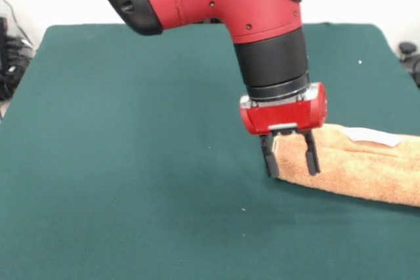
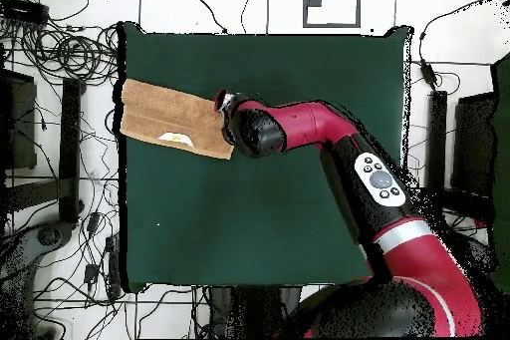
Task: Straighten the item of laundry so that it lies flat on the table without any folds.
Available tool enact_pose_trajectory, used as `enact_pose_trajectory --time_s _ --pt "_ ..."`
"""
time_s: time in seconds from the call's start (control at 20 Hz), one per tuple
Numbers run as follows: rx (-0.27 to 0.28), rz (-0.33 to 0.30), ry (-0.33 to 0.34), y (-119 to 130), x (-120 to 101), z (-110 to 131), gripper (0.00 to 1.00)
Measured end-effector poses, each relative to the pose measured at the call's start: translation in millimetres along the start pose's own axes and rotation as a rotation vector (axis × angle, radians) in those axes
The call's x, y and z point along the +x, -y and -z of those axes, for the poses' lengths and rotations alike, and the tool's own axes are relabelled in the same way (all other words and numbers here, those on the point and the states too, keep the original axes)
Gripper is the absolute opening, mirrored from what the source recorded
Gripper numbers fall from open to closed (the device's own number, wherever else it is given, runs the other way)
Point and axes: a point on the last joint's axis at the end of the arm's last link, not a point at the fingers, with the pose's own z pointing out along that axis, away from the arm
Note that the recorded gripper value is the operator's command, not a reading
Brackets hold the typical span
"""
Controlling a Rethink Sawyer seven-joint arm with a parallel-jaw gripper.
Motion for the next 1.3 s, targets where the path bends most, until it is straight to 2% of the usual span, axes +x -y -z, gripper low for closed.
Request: enact_pose_trajectory --time_s 0.15,0.35,0.5,0.75,0.9,1.0,1.1,1.3 --pt "0.008 -0.01 0.013 7.2 -10.7 0.9 1.0" --pt "0.032 -0.037 0.034 30.3 -32.7 4.8 1.0" --pt "0.047 -0.022 0.057 39.2 -40.9 5.7 1.0" --pt "0.099 0.086 0.108 54.5 -44.3 2.5 1.0" --pt "0.105 0.095 0.111 60.2 -44.3 2.1 1.0" --pt "0.09 0.051 0.104 63.8 -48.2 4.6 1.0" --pt "0.054 -0.065 0.07 70.6 -55.3 9.6 1.0" --pt "0.024 -0.196 0.016 81.7 -60.5 17.9 1.0"
